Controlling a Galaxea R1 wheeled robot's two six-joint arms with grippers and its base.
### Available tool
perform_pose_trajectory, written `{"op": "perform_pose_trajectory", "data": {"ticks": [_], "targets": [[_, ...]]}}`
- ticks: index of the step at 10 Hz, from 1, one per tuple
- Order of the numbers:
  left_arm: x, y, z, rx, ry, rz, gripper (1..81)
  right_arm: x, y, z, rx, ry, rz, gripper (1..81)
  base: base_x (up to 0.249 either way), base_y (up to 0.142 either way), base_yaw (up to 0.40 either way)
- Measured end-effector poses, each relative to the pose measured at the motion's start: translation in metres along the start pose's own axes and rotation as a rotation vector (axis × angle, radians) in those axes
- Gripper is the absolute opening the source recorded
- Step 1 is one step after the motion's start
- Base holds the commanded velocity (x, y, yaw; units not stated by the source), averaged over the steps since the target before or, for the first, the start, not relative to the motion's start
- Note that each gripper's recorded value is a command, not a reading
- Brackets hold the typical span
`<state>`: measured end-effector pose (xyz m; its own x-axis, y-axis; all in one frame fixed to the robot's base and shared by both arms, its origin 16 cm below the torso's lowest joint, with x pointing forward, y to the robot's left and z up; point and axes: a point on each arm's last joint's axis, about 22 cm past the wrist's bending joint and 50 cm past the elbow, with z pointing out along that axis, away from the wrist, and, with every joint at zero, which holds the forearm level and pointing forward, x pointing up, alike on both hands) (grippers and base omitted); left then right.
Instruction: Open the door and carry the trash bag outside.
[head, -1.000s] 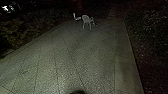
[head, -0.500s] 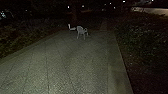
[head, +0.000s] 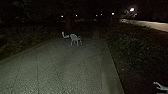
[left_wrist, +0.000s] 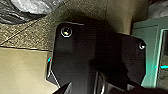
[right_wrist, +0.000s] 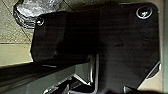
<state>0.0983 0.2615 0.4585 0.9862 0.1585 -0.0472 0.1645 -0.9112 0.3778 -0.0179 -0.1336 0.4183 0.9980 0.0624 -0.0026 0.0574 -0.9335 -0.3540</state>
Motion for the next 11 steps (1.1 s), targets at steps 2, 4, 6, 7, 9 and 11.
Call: {"op": "perform_pose_trajectory", "data": {"ticks": [2,4,6,7,9,11], "targets": [[-0.041,0.007,0.02,0.016,-0.009,0.026,81.1,0.001,-0.001,0.0,0.003,0.008,-0.002,81.1,0.0,0.0,0.0],[-0.069,0.019,0.033,0.015,-0.023,0.04,81.1,0.004,-0.001,0.0,0.002,0.015,-0.007,81.1,0.0,0.0,0.0],[-0.054,0.031,0.035,0.01,0.028,0.075,81.1,0.025,-0.003,-0.003,0.003,0.063,-0.023,81.1,0.0,0.0,0.0],[-0.043,0.031,0.032,0.019,0.068,0.09,81.1,0.034,-0.004,-0.005,0.003,0.088,-0.032,81.1,0.0,0.0,0.0],[-0.048,0.028,0.033,0.028,0.081,0.093,81.1,0.033,-0.007,-0.005,0.006,0.095,-0.037,81.1,0.0,0.0,0.0],[-0.054,0.021,0.037,0.066,0.117,0.105,81.1,0.033,-0.008,-0.005,0.007,0.095,-0.042,81.1,0.0,0.0,0.0]]}}
